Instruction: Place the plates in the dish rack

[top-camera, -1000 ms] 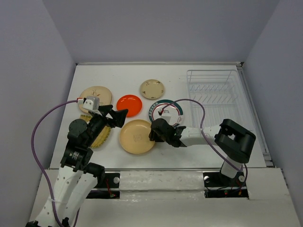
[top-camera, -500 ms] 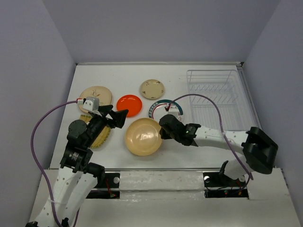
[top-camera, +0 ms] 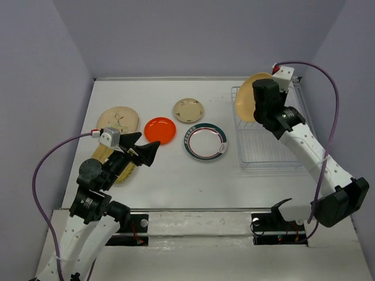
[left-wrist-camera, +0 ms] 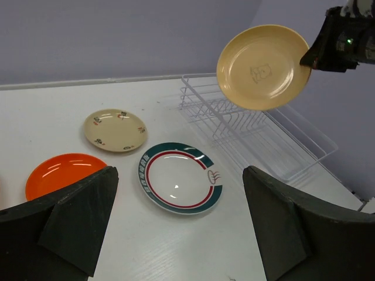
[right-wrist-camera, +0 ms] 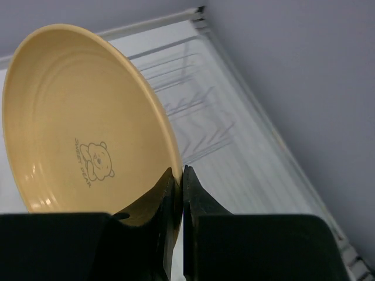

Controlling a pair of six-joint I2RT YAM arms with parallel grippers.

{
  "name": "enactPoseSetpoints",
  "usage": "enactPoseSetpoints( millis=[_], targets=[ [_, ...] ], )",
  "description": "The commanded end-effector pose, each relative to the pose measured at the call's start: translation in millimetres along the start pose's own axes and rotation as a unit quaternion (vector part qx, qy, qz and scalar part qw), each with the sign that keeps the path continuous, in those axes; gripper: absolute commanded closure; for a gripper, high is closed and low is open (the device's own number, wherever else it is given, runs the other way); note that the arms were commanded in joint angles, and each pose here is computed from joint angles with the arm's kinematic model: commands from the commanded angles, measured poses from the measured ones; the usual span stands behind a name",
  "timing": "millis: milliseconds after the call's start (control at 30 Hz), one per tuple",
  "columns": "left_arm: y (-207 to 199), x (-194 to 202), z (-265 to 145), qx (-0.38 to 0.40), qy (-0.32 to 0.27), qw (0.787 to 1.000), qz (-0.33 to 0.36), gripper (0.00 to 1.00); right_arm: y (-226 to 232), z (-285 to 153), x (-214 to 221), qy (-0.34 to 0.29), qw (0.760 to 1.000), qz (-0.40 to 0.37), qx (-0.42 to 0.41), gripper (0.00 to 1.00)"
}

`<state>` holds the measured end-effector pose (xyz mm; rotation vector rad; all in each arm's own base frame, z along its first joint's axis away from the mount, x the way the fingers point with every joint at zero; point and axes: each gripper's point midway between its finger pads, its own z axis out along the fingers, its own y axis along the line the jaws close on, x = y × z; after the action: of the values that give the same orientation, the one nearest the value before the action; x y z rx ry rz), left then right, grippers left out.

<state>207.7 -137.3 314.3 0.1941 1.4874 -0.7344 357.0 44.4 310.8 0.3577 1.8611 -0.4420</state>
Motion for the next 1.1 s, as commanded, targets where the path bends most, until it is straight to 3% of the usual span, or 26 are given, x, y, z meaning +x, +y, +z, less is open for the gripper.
enactPoseSetpoints(
  millis=[0, 200, 367, 467, 733, 1067],
  targets=[
    [-20.8, -34.5, -11.3, 0.030, -0.050, 0.998, 0.023, 0.01, -86.1, 23.3, -45.8, -0.018, 0.983, -0.061, 0.172, 0.93],
    [-38.2, -41.4, -24.4, 0.060, -0.065, 0.996, 0.026, 0.01, -136.2, 50.1, -92.4, -0.064, 0.959, -0.105, 0.256, 0.93],
    [-49.0, -42.6, -30.1, 0.083, -0.067, 0.994, 0.025, 0.01, -142.6, 52.9, -115.5, -0.135, 0.924, -0.203, 0.294, 0.93],
    [-50.3, -45.5, -32.8, 0.085, -0.073, 0.993, 0.025, 0.01, -140.3, 61.1, -113.9, -0.140, 0.909, -0.256, 0.298, 0.93],
    [-53.6, -46.3, -34.5, 0.092, -0.074, 0.993, 0.024, 0.01, -127.0, 87.0, -100.9, -0.134, 0.903, -0.302, 0.276, 0.93],
    [-51.6, -43.4, -30.7, 0.086, -0.068, 0.994, 0.023, 0.01, -106.1, 124.4, -47.7, -0.091, 0.918, -0.304, 0.238, 0.93]
  ],
)
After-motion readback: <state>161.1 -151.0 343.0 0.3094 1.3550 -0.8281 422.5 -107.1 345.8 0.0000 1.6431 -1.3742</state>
